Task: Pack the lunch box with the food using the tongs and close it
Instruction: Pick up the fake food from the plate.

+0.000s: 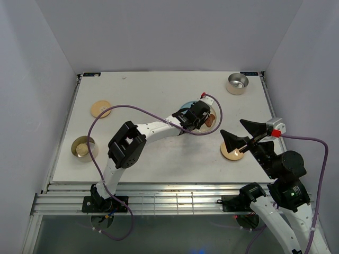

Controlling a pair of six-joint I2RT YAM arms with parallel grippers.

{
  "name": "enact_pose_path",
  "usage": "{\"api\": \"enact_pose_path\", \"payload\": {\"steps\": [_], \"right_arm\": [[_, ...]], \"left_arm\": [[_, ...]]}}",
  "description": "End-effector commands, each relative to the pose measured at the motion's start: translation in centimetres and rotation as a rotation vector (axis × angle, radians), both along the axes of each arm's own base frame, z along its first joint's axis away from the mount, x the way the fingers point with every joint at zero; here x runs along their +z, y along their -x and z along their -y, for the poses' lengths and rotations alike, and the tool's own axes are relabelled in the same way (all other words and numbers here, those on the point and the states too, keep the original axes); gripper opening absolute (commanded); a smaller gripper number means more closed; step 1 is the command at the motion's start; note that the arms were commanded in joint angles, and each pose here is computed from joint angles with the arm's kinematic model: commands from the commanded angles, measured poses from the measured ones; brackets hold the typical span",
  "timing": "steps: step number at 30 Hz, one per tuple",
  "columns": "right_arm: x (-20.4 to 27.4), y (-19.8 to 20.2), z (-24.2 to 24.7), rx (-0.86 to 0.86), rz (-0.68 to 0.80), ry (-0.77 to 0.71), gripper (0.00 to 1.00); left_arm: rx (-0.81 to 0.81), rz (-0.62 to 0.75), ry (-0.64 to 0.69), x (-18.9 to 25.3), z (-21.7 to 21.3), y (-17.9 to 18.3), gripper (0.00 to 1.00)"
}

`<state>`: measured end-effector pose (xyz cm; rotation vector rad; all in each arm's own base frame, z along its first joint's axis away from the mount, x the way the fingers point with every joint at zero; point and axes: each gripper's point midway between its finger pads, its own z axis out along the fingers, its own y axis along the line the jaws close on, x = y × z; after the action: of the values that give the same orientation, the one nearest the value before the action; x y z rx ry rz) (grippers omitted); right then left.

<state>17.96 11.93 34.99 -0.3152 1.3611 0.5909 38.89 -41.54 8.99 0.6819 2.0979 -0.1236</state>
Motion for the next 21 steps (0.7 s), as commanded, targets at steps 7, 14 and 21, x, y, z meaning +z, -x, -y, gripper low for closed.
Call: {"api": "enact_pose_path", "payload": {"steps": [7, 14, 21], "right_arm": [[1.7, -0.2, 0.0, -0.005, 0.045, -0.007, 0.99], [1.8, -0.3, 0.0, -0.010, 0.045, -0.006, 0.99], [1.7, -0.3, -0.1, -0.005, 0.039, -0.002, 0.99]], "left_arm": [[0.088, 0.112, 0.100, 7.8, -1.1, -0.9, 0.47], [0.159, 0.145, 0.136, 11.0, -2.5, -0.9, 0.47], [0.287, 0.139, 0.085, 12.9, -6.8, -0.2, 0.47]]}}
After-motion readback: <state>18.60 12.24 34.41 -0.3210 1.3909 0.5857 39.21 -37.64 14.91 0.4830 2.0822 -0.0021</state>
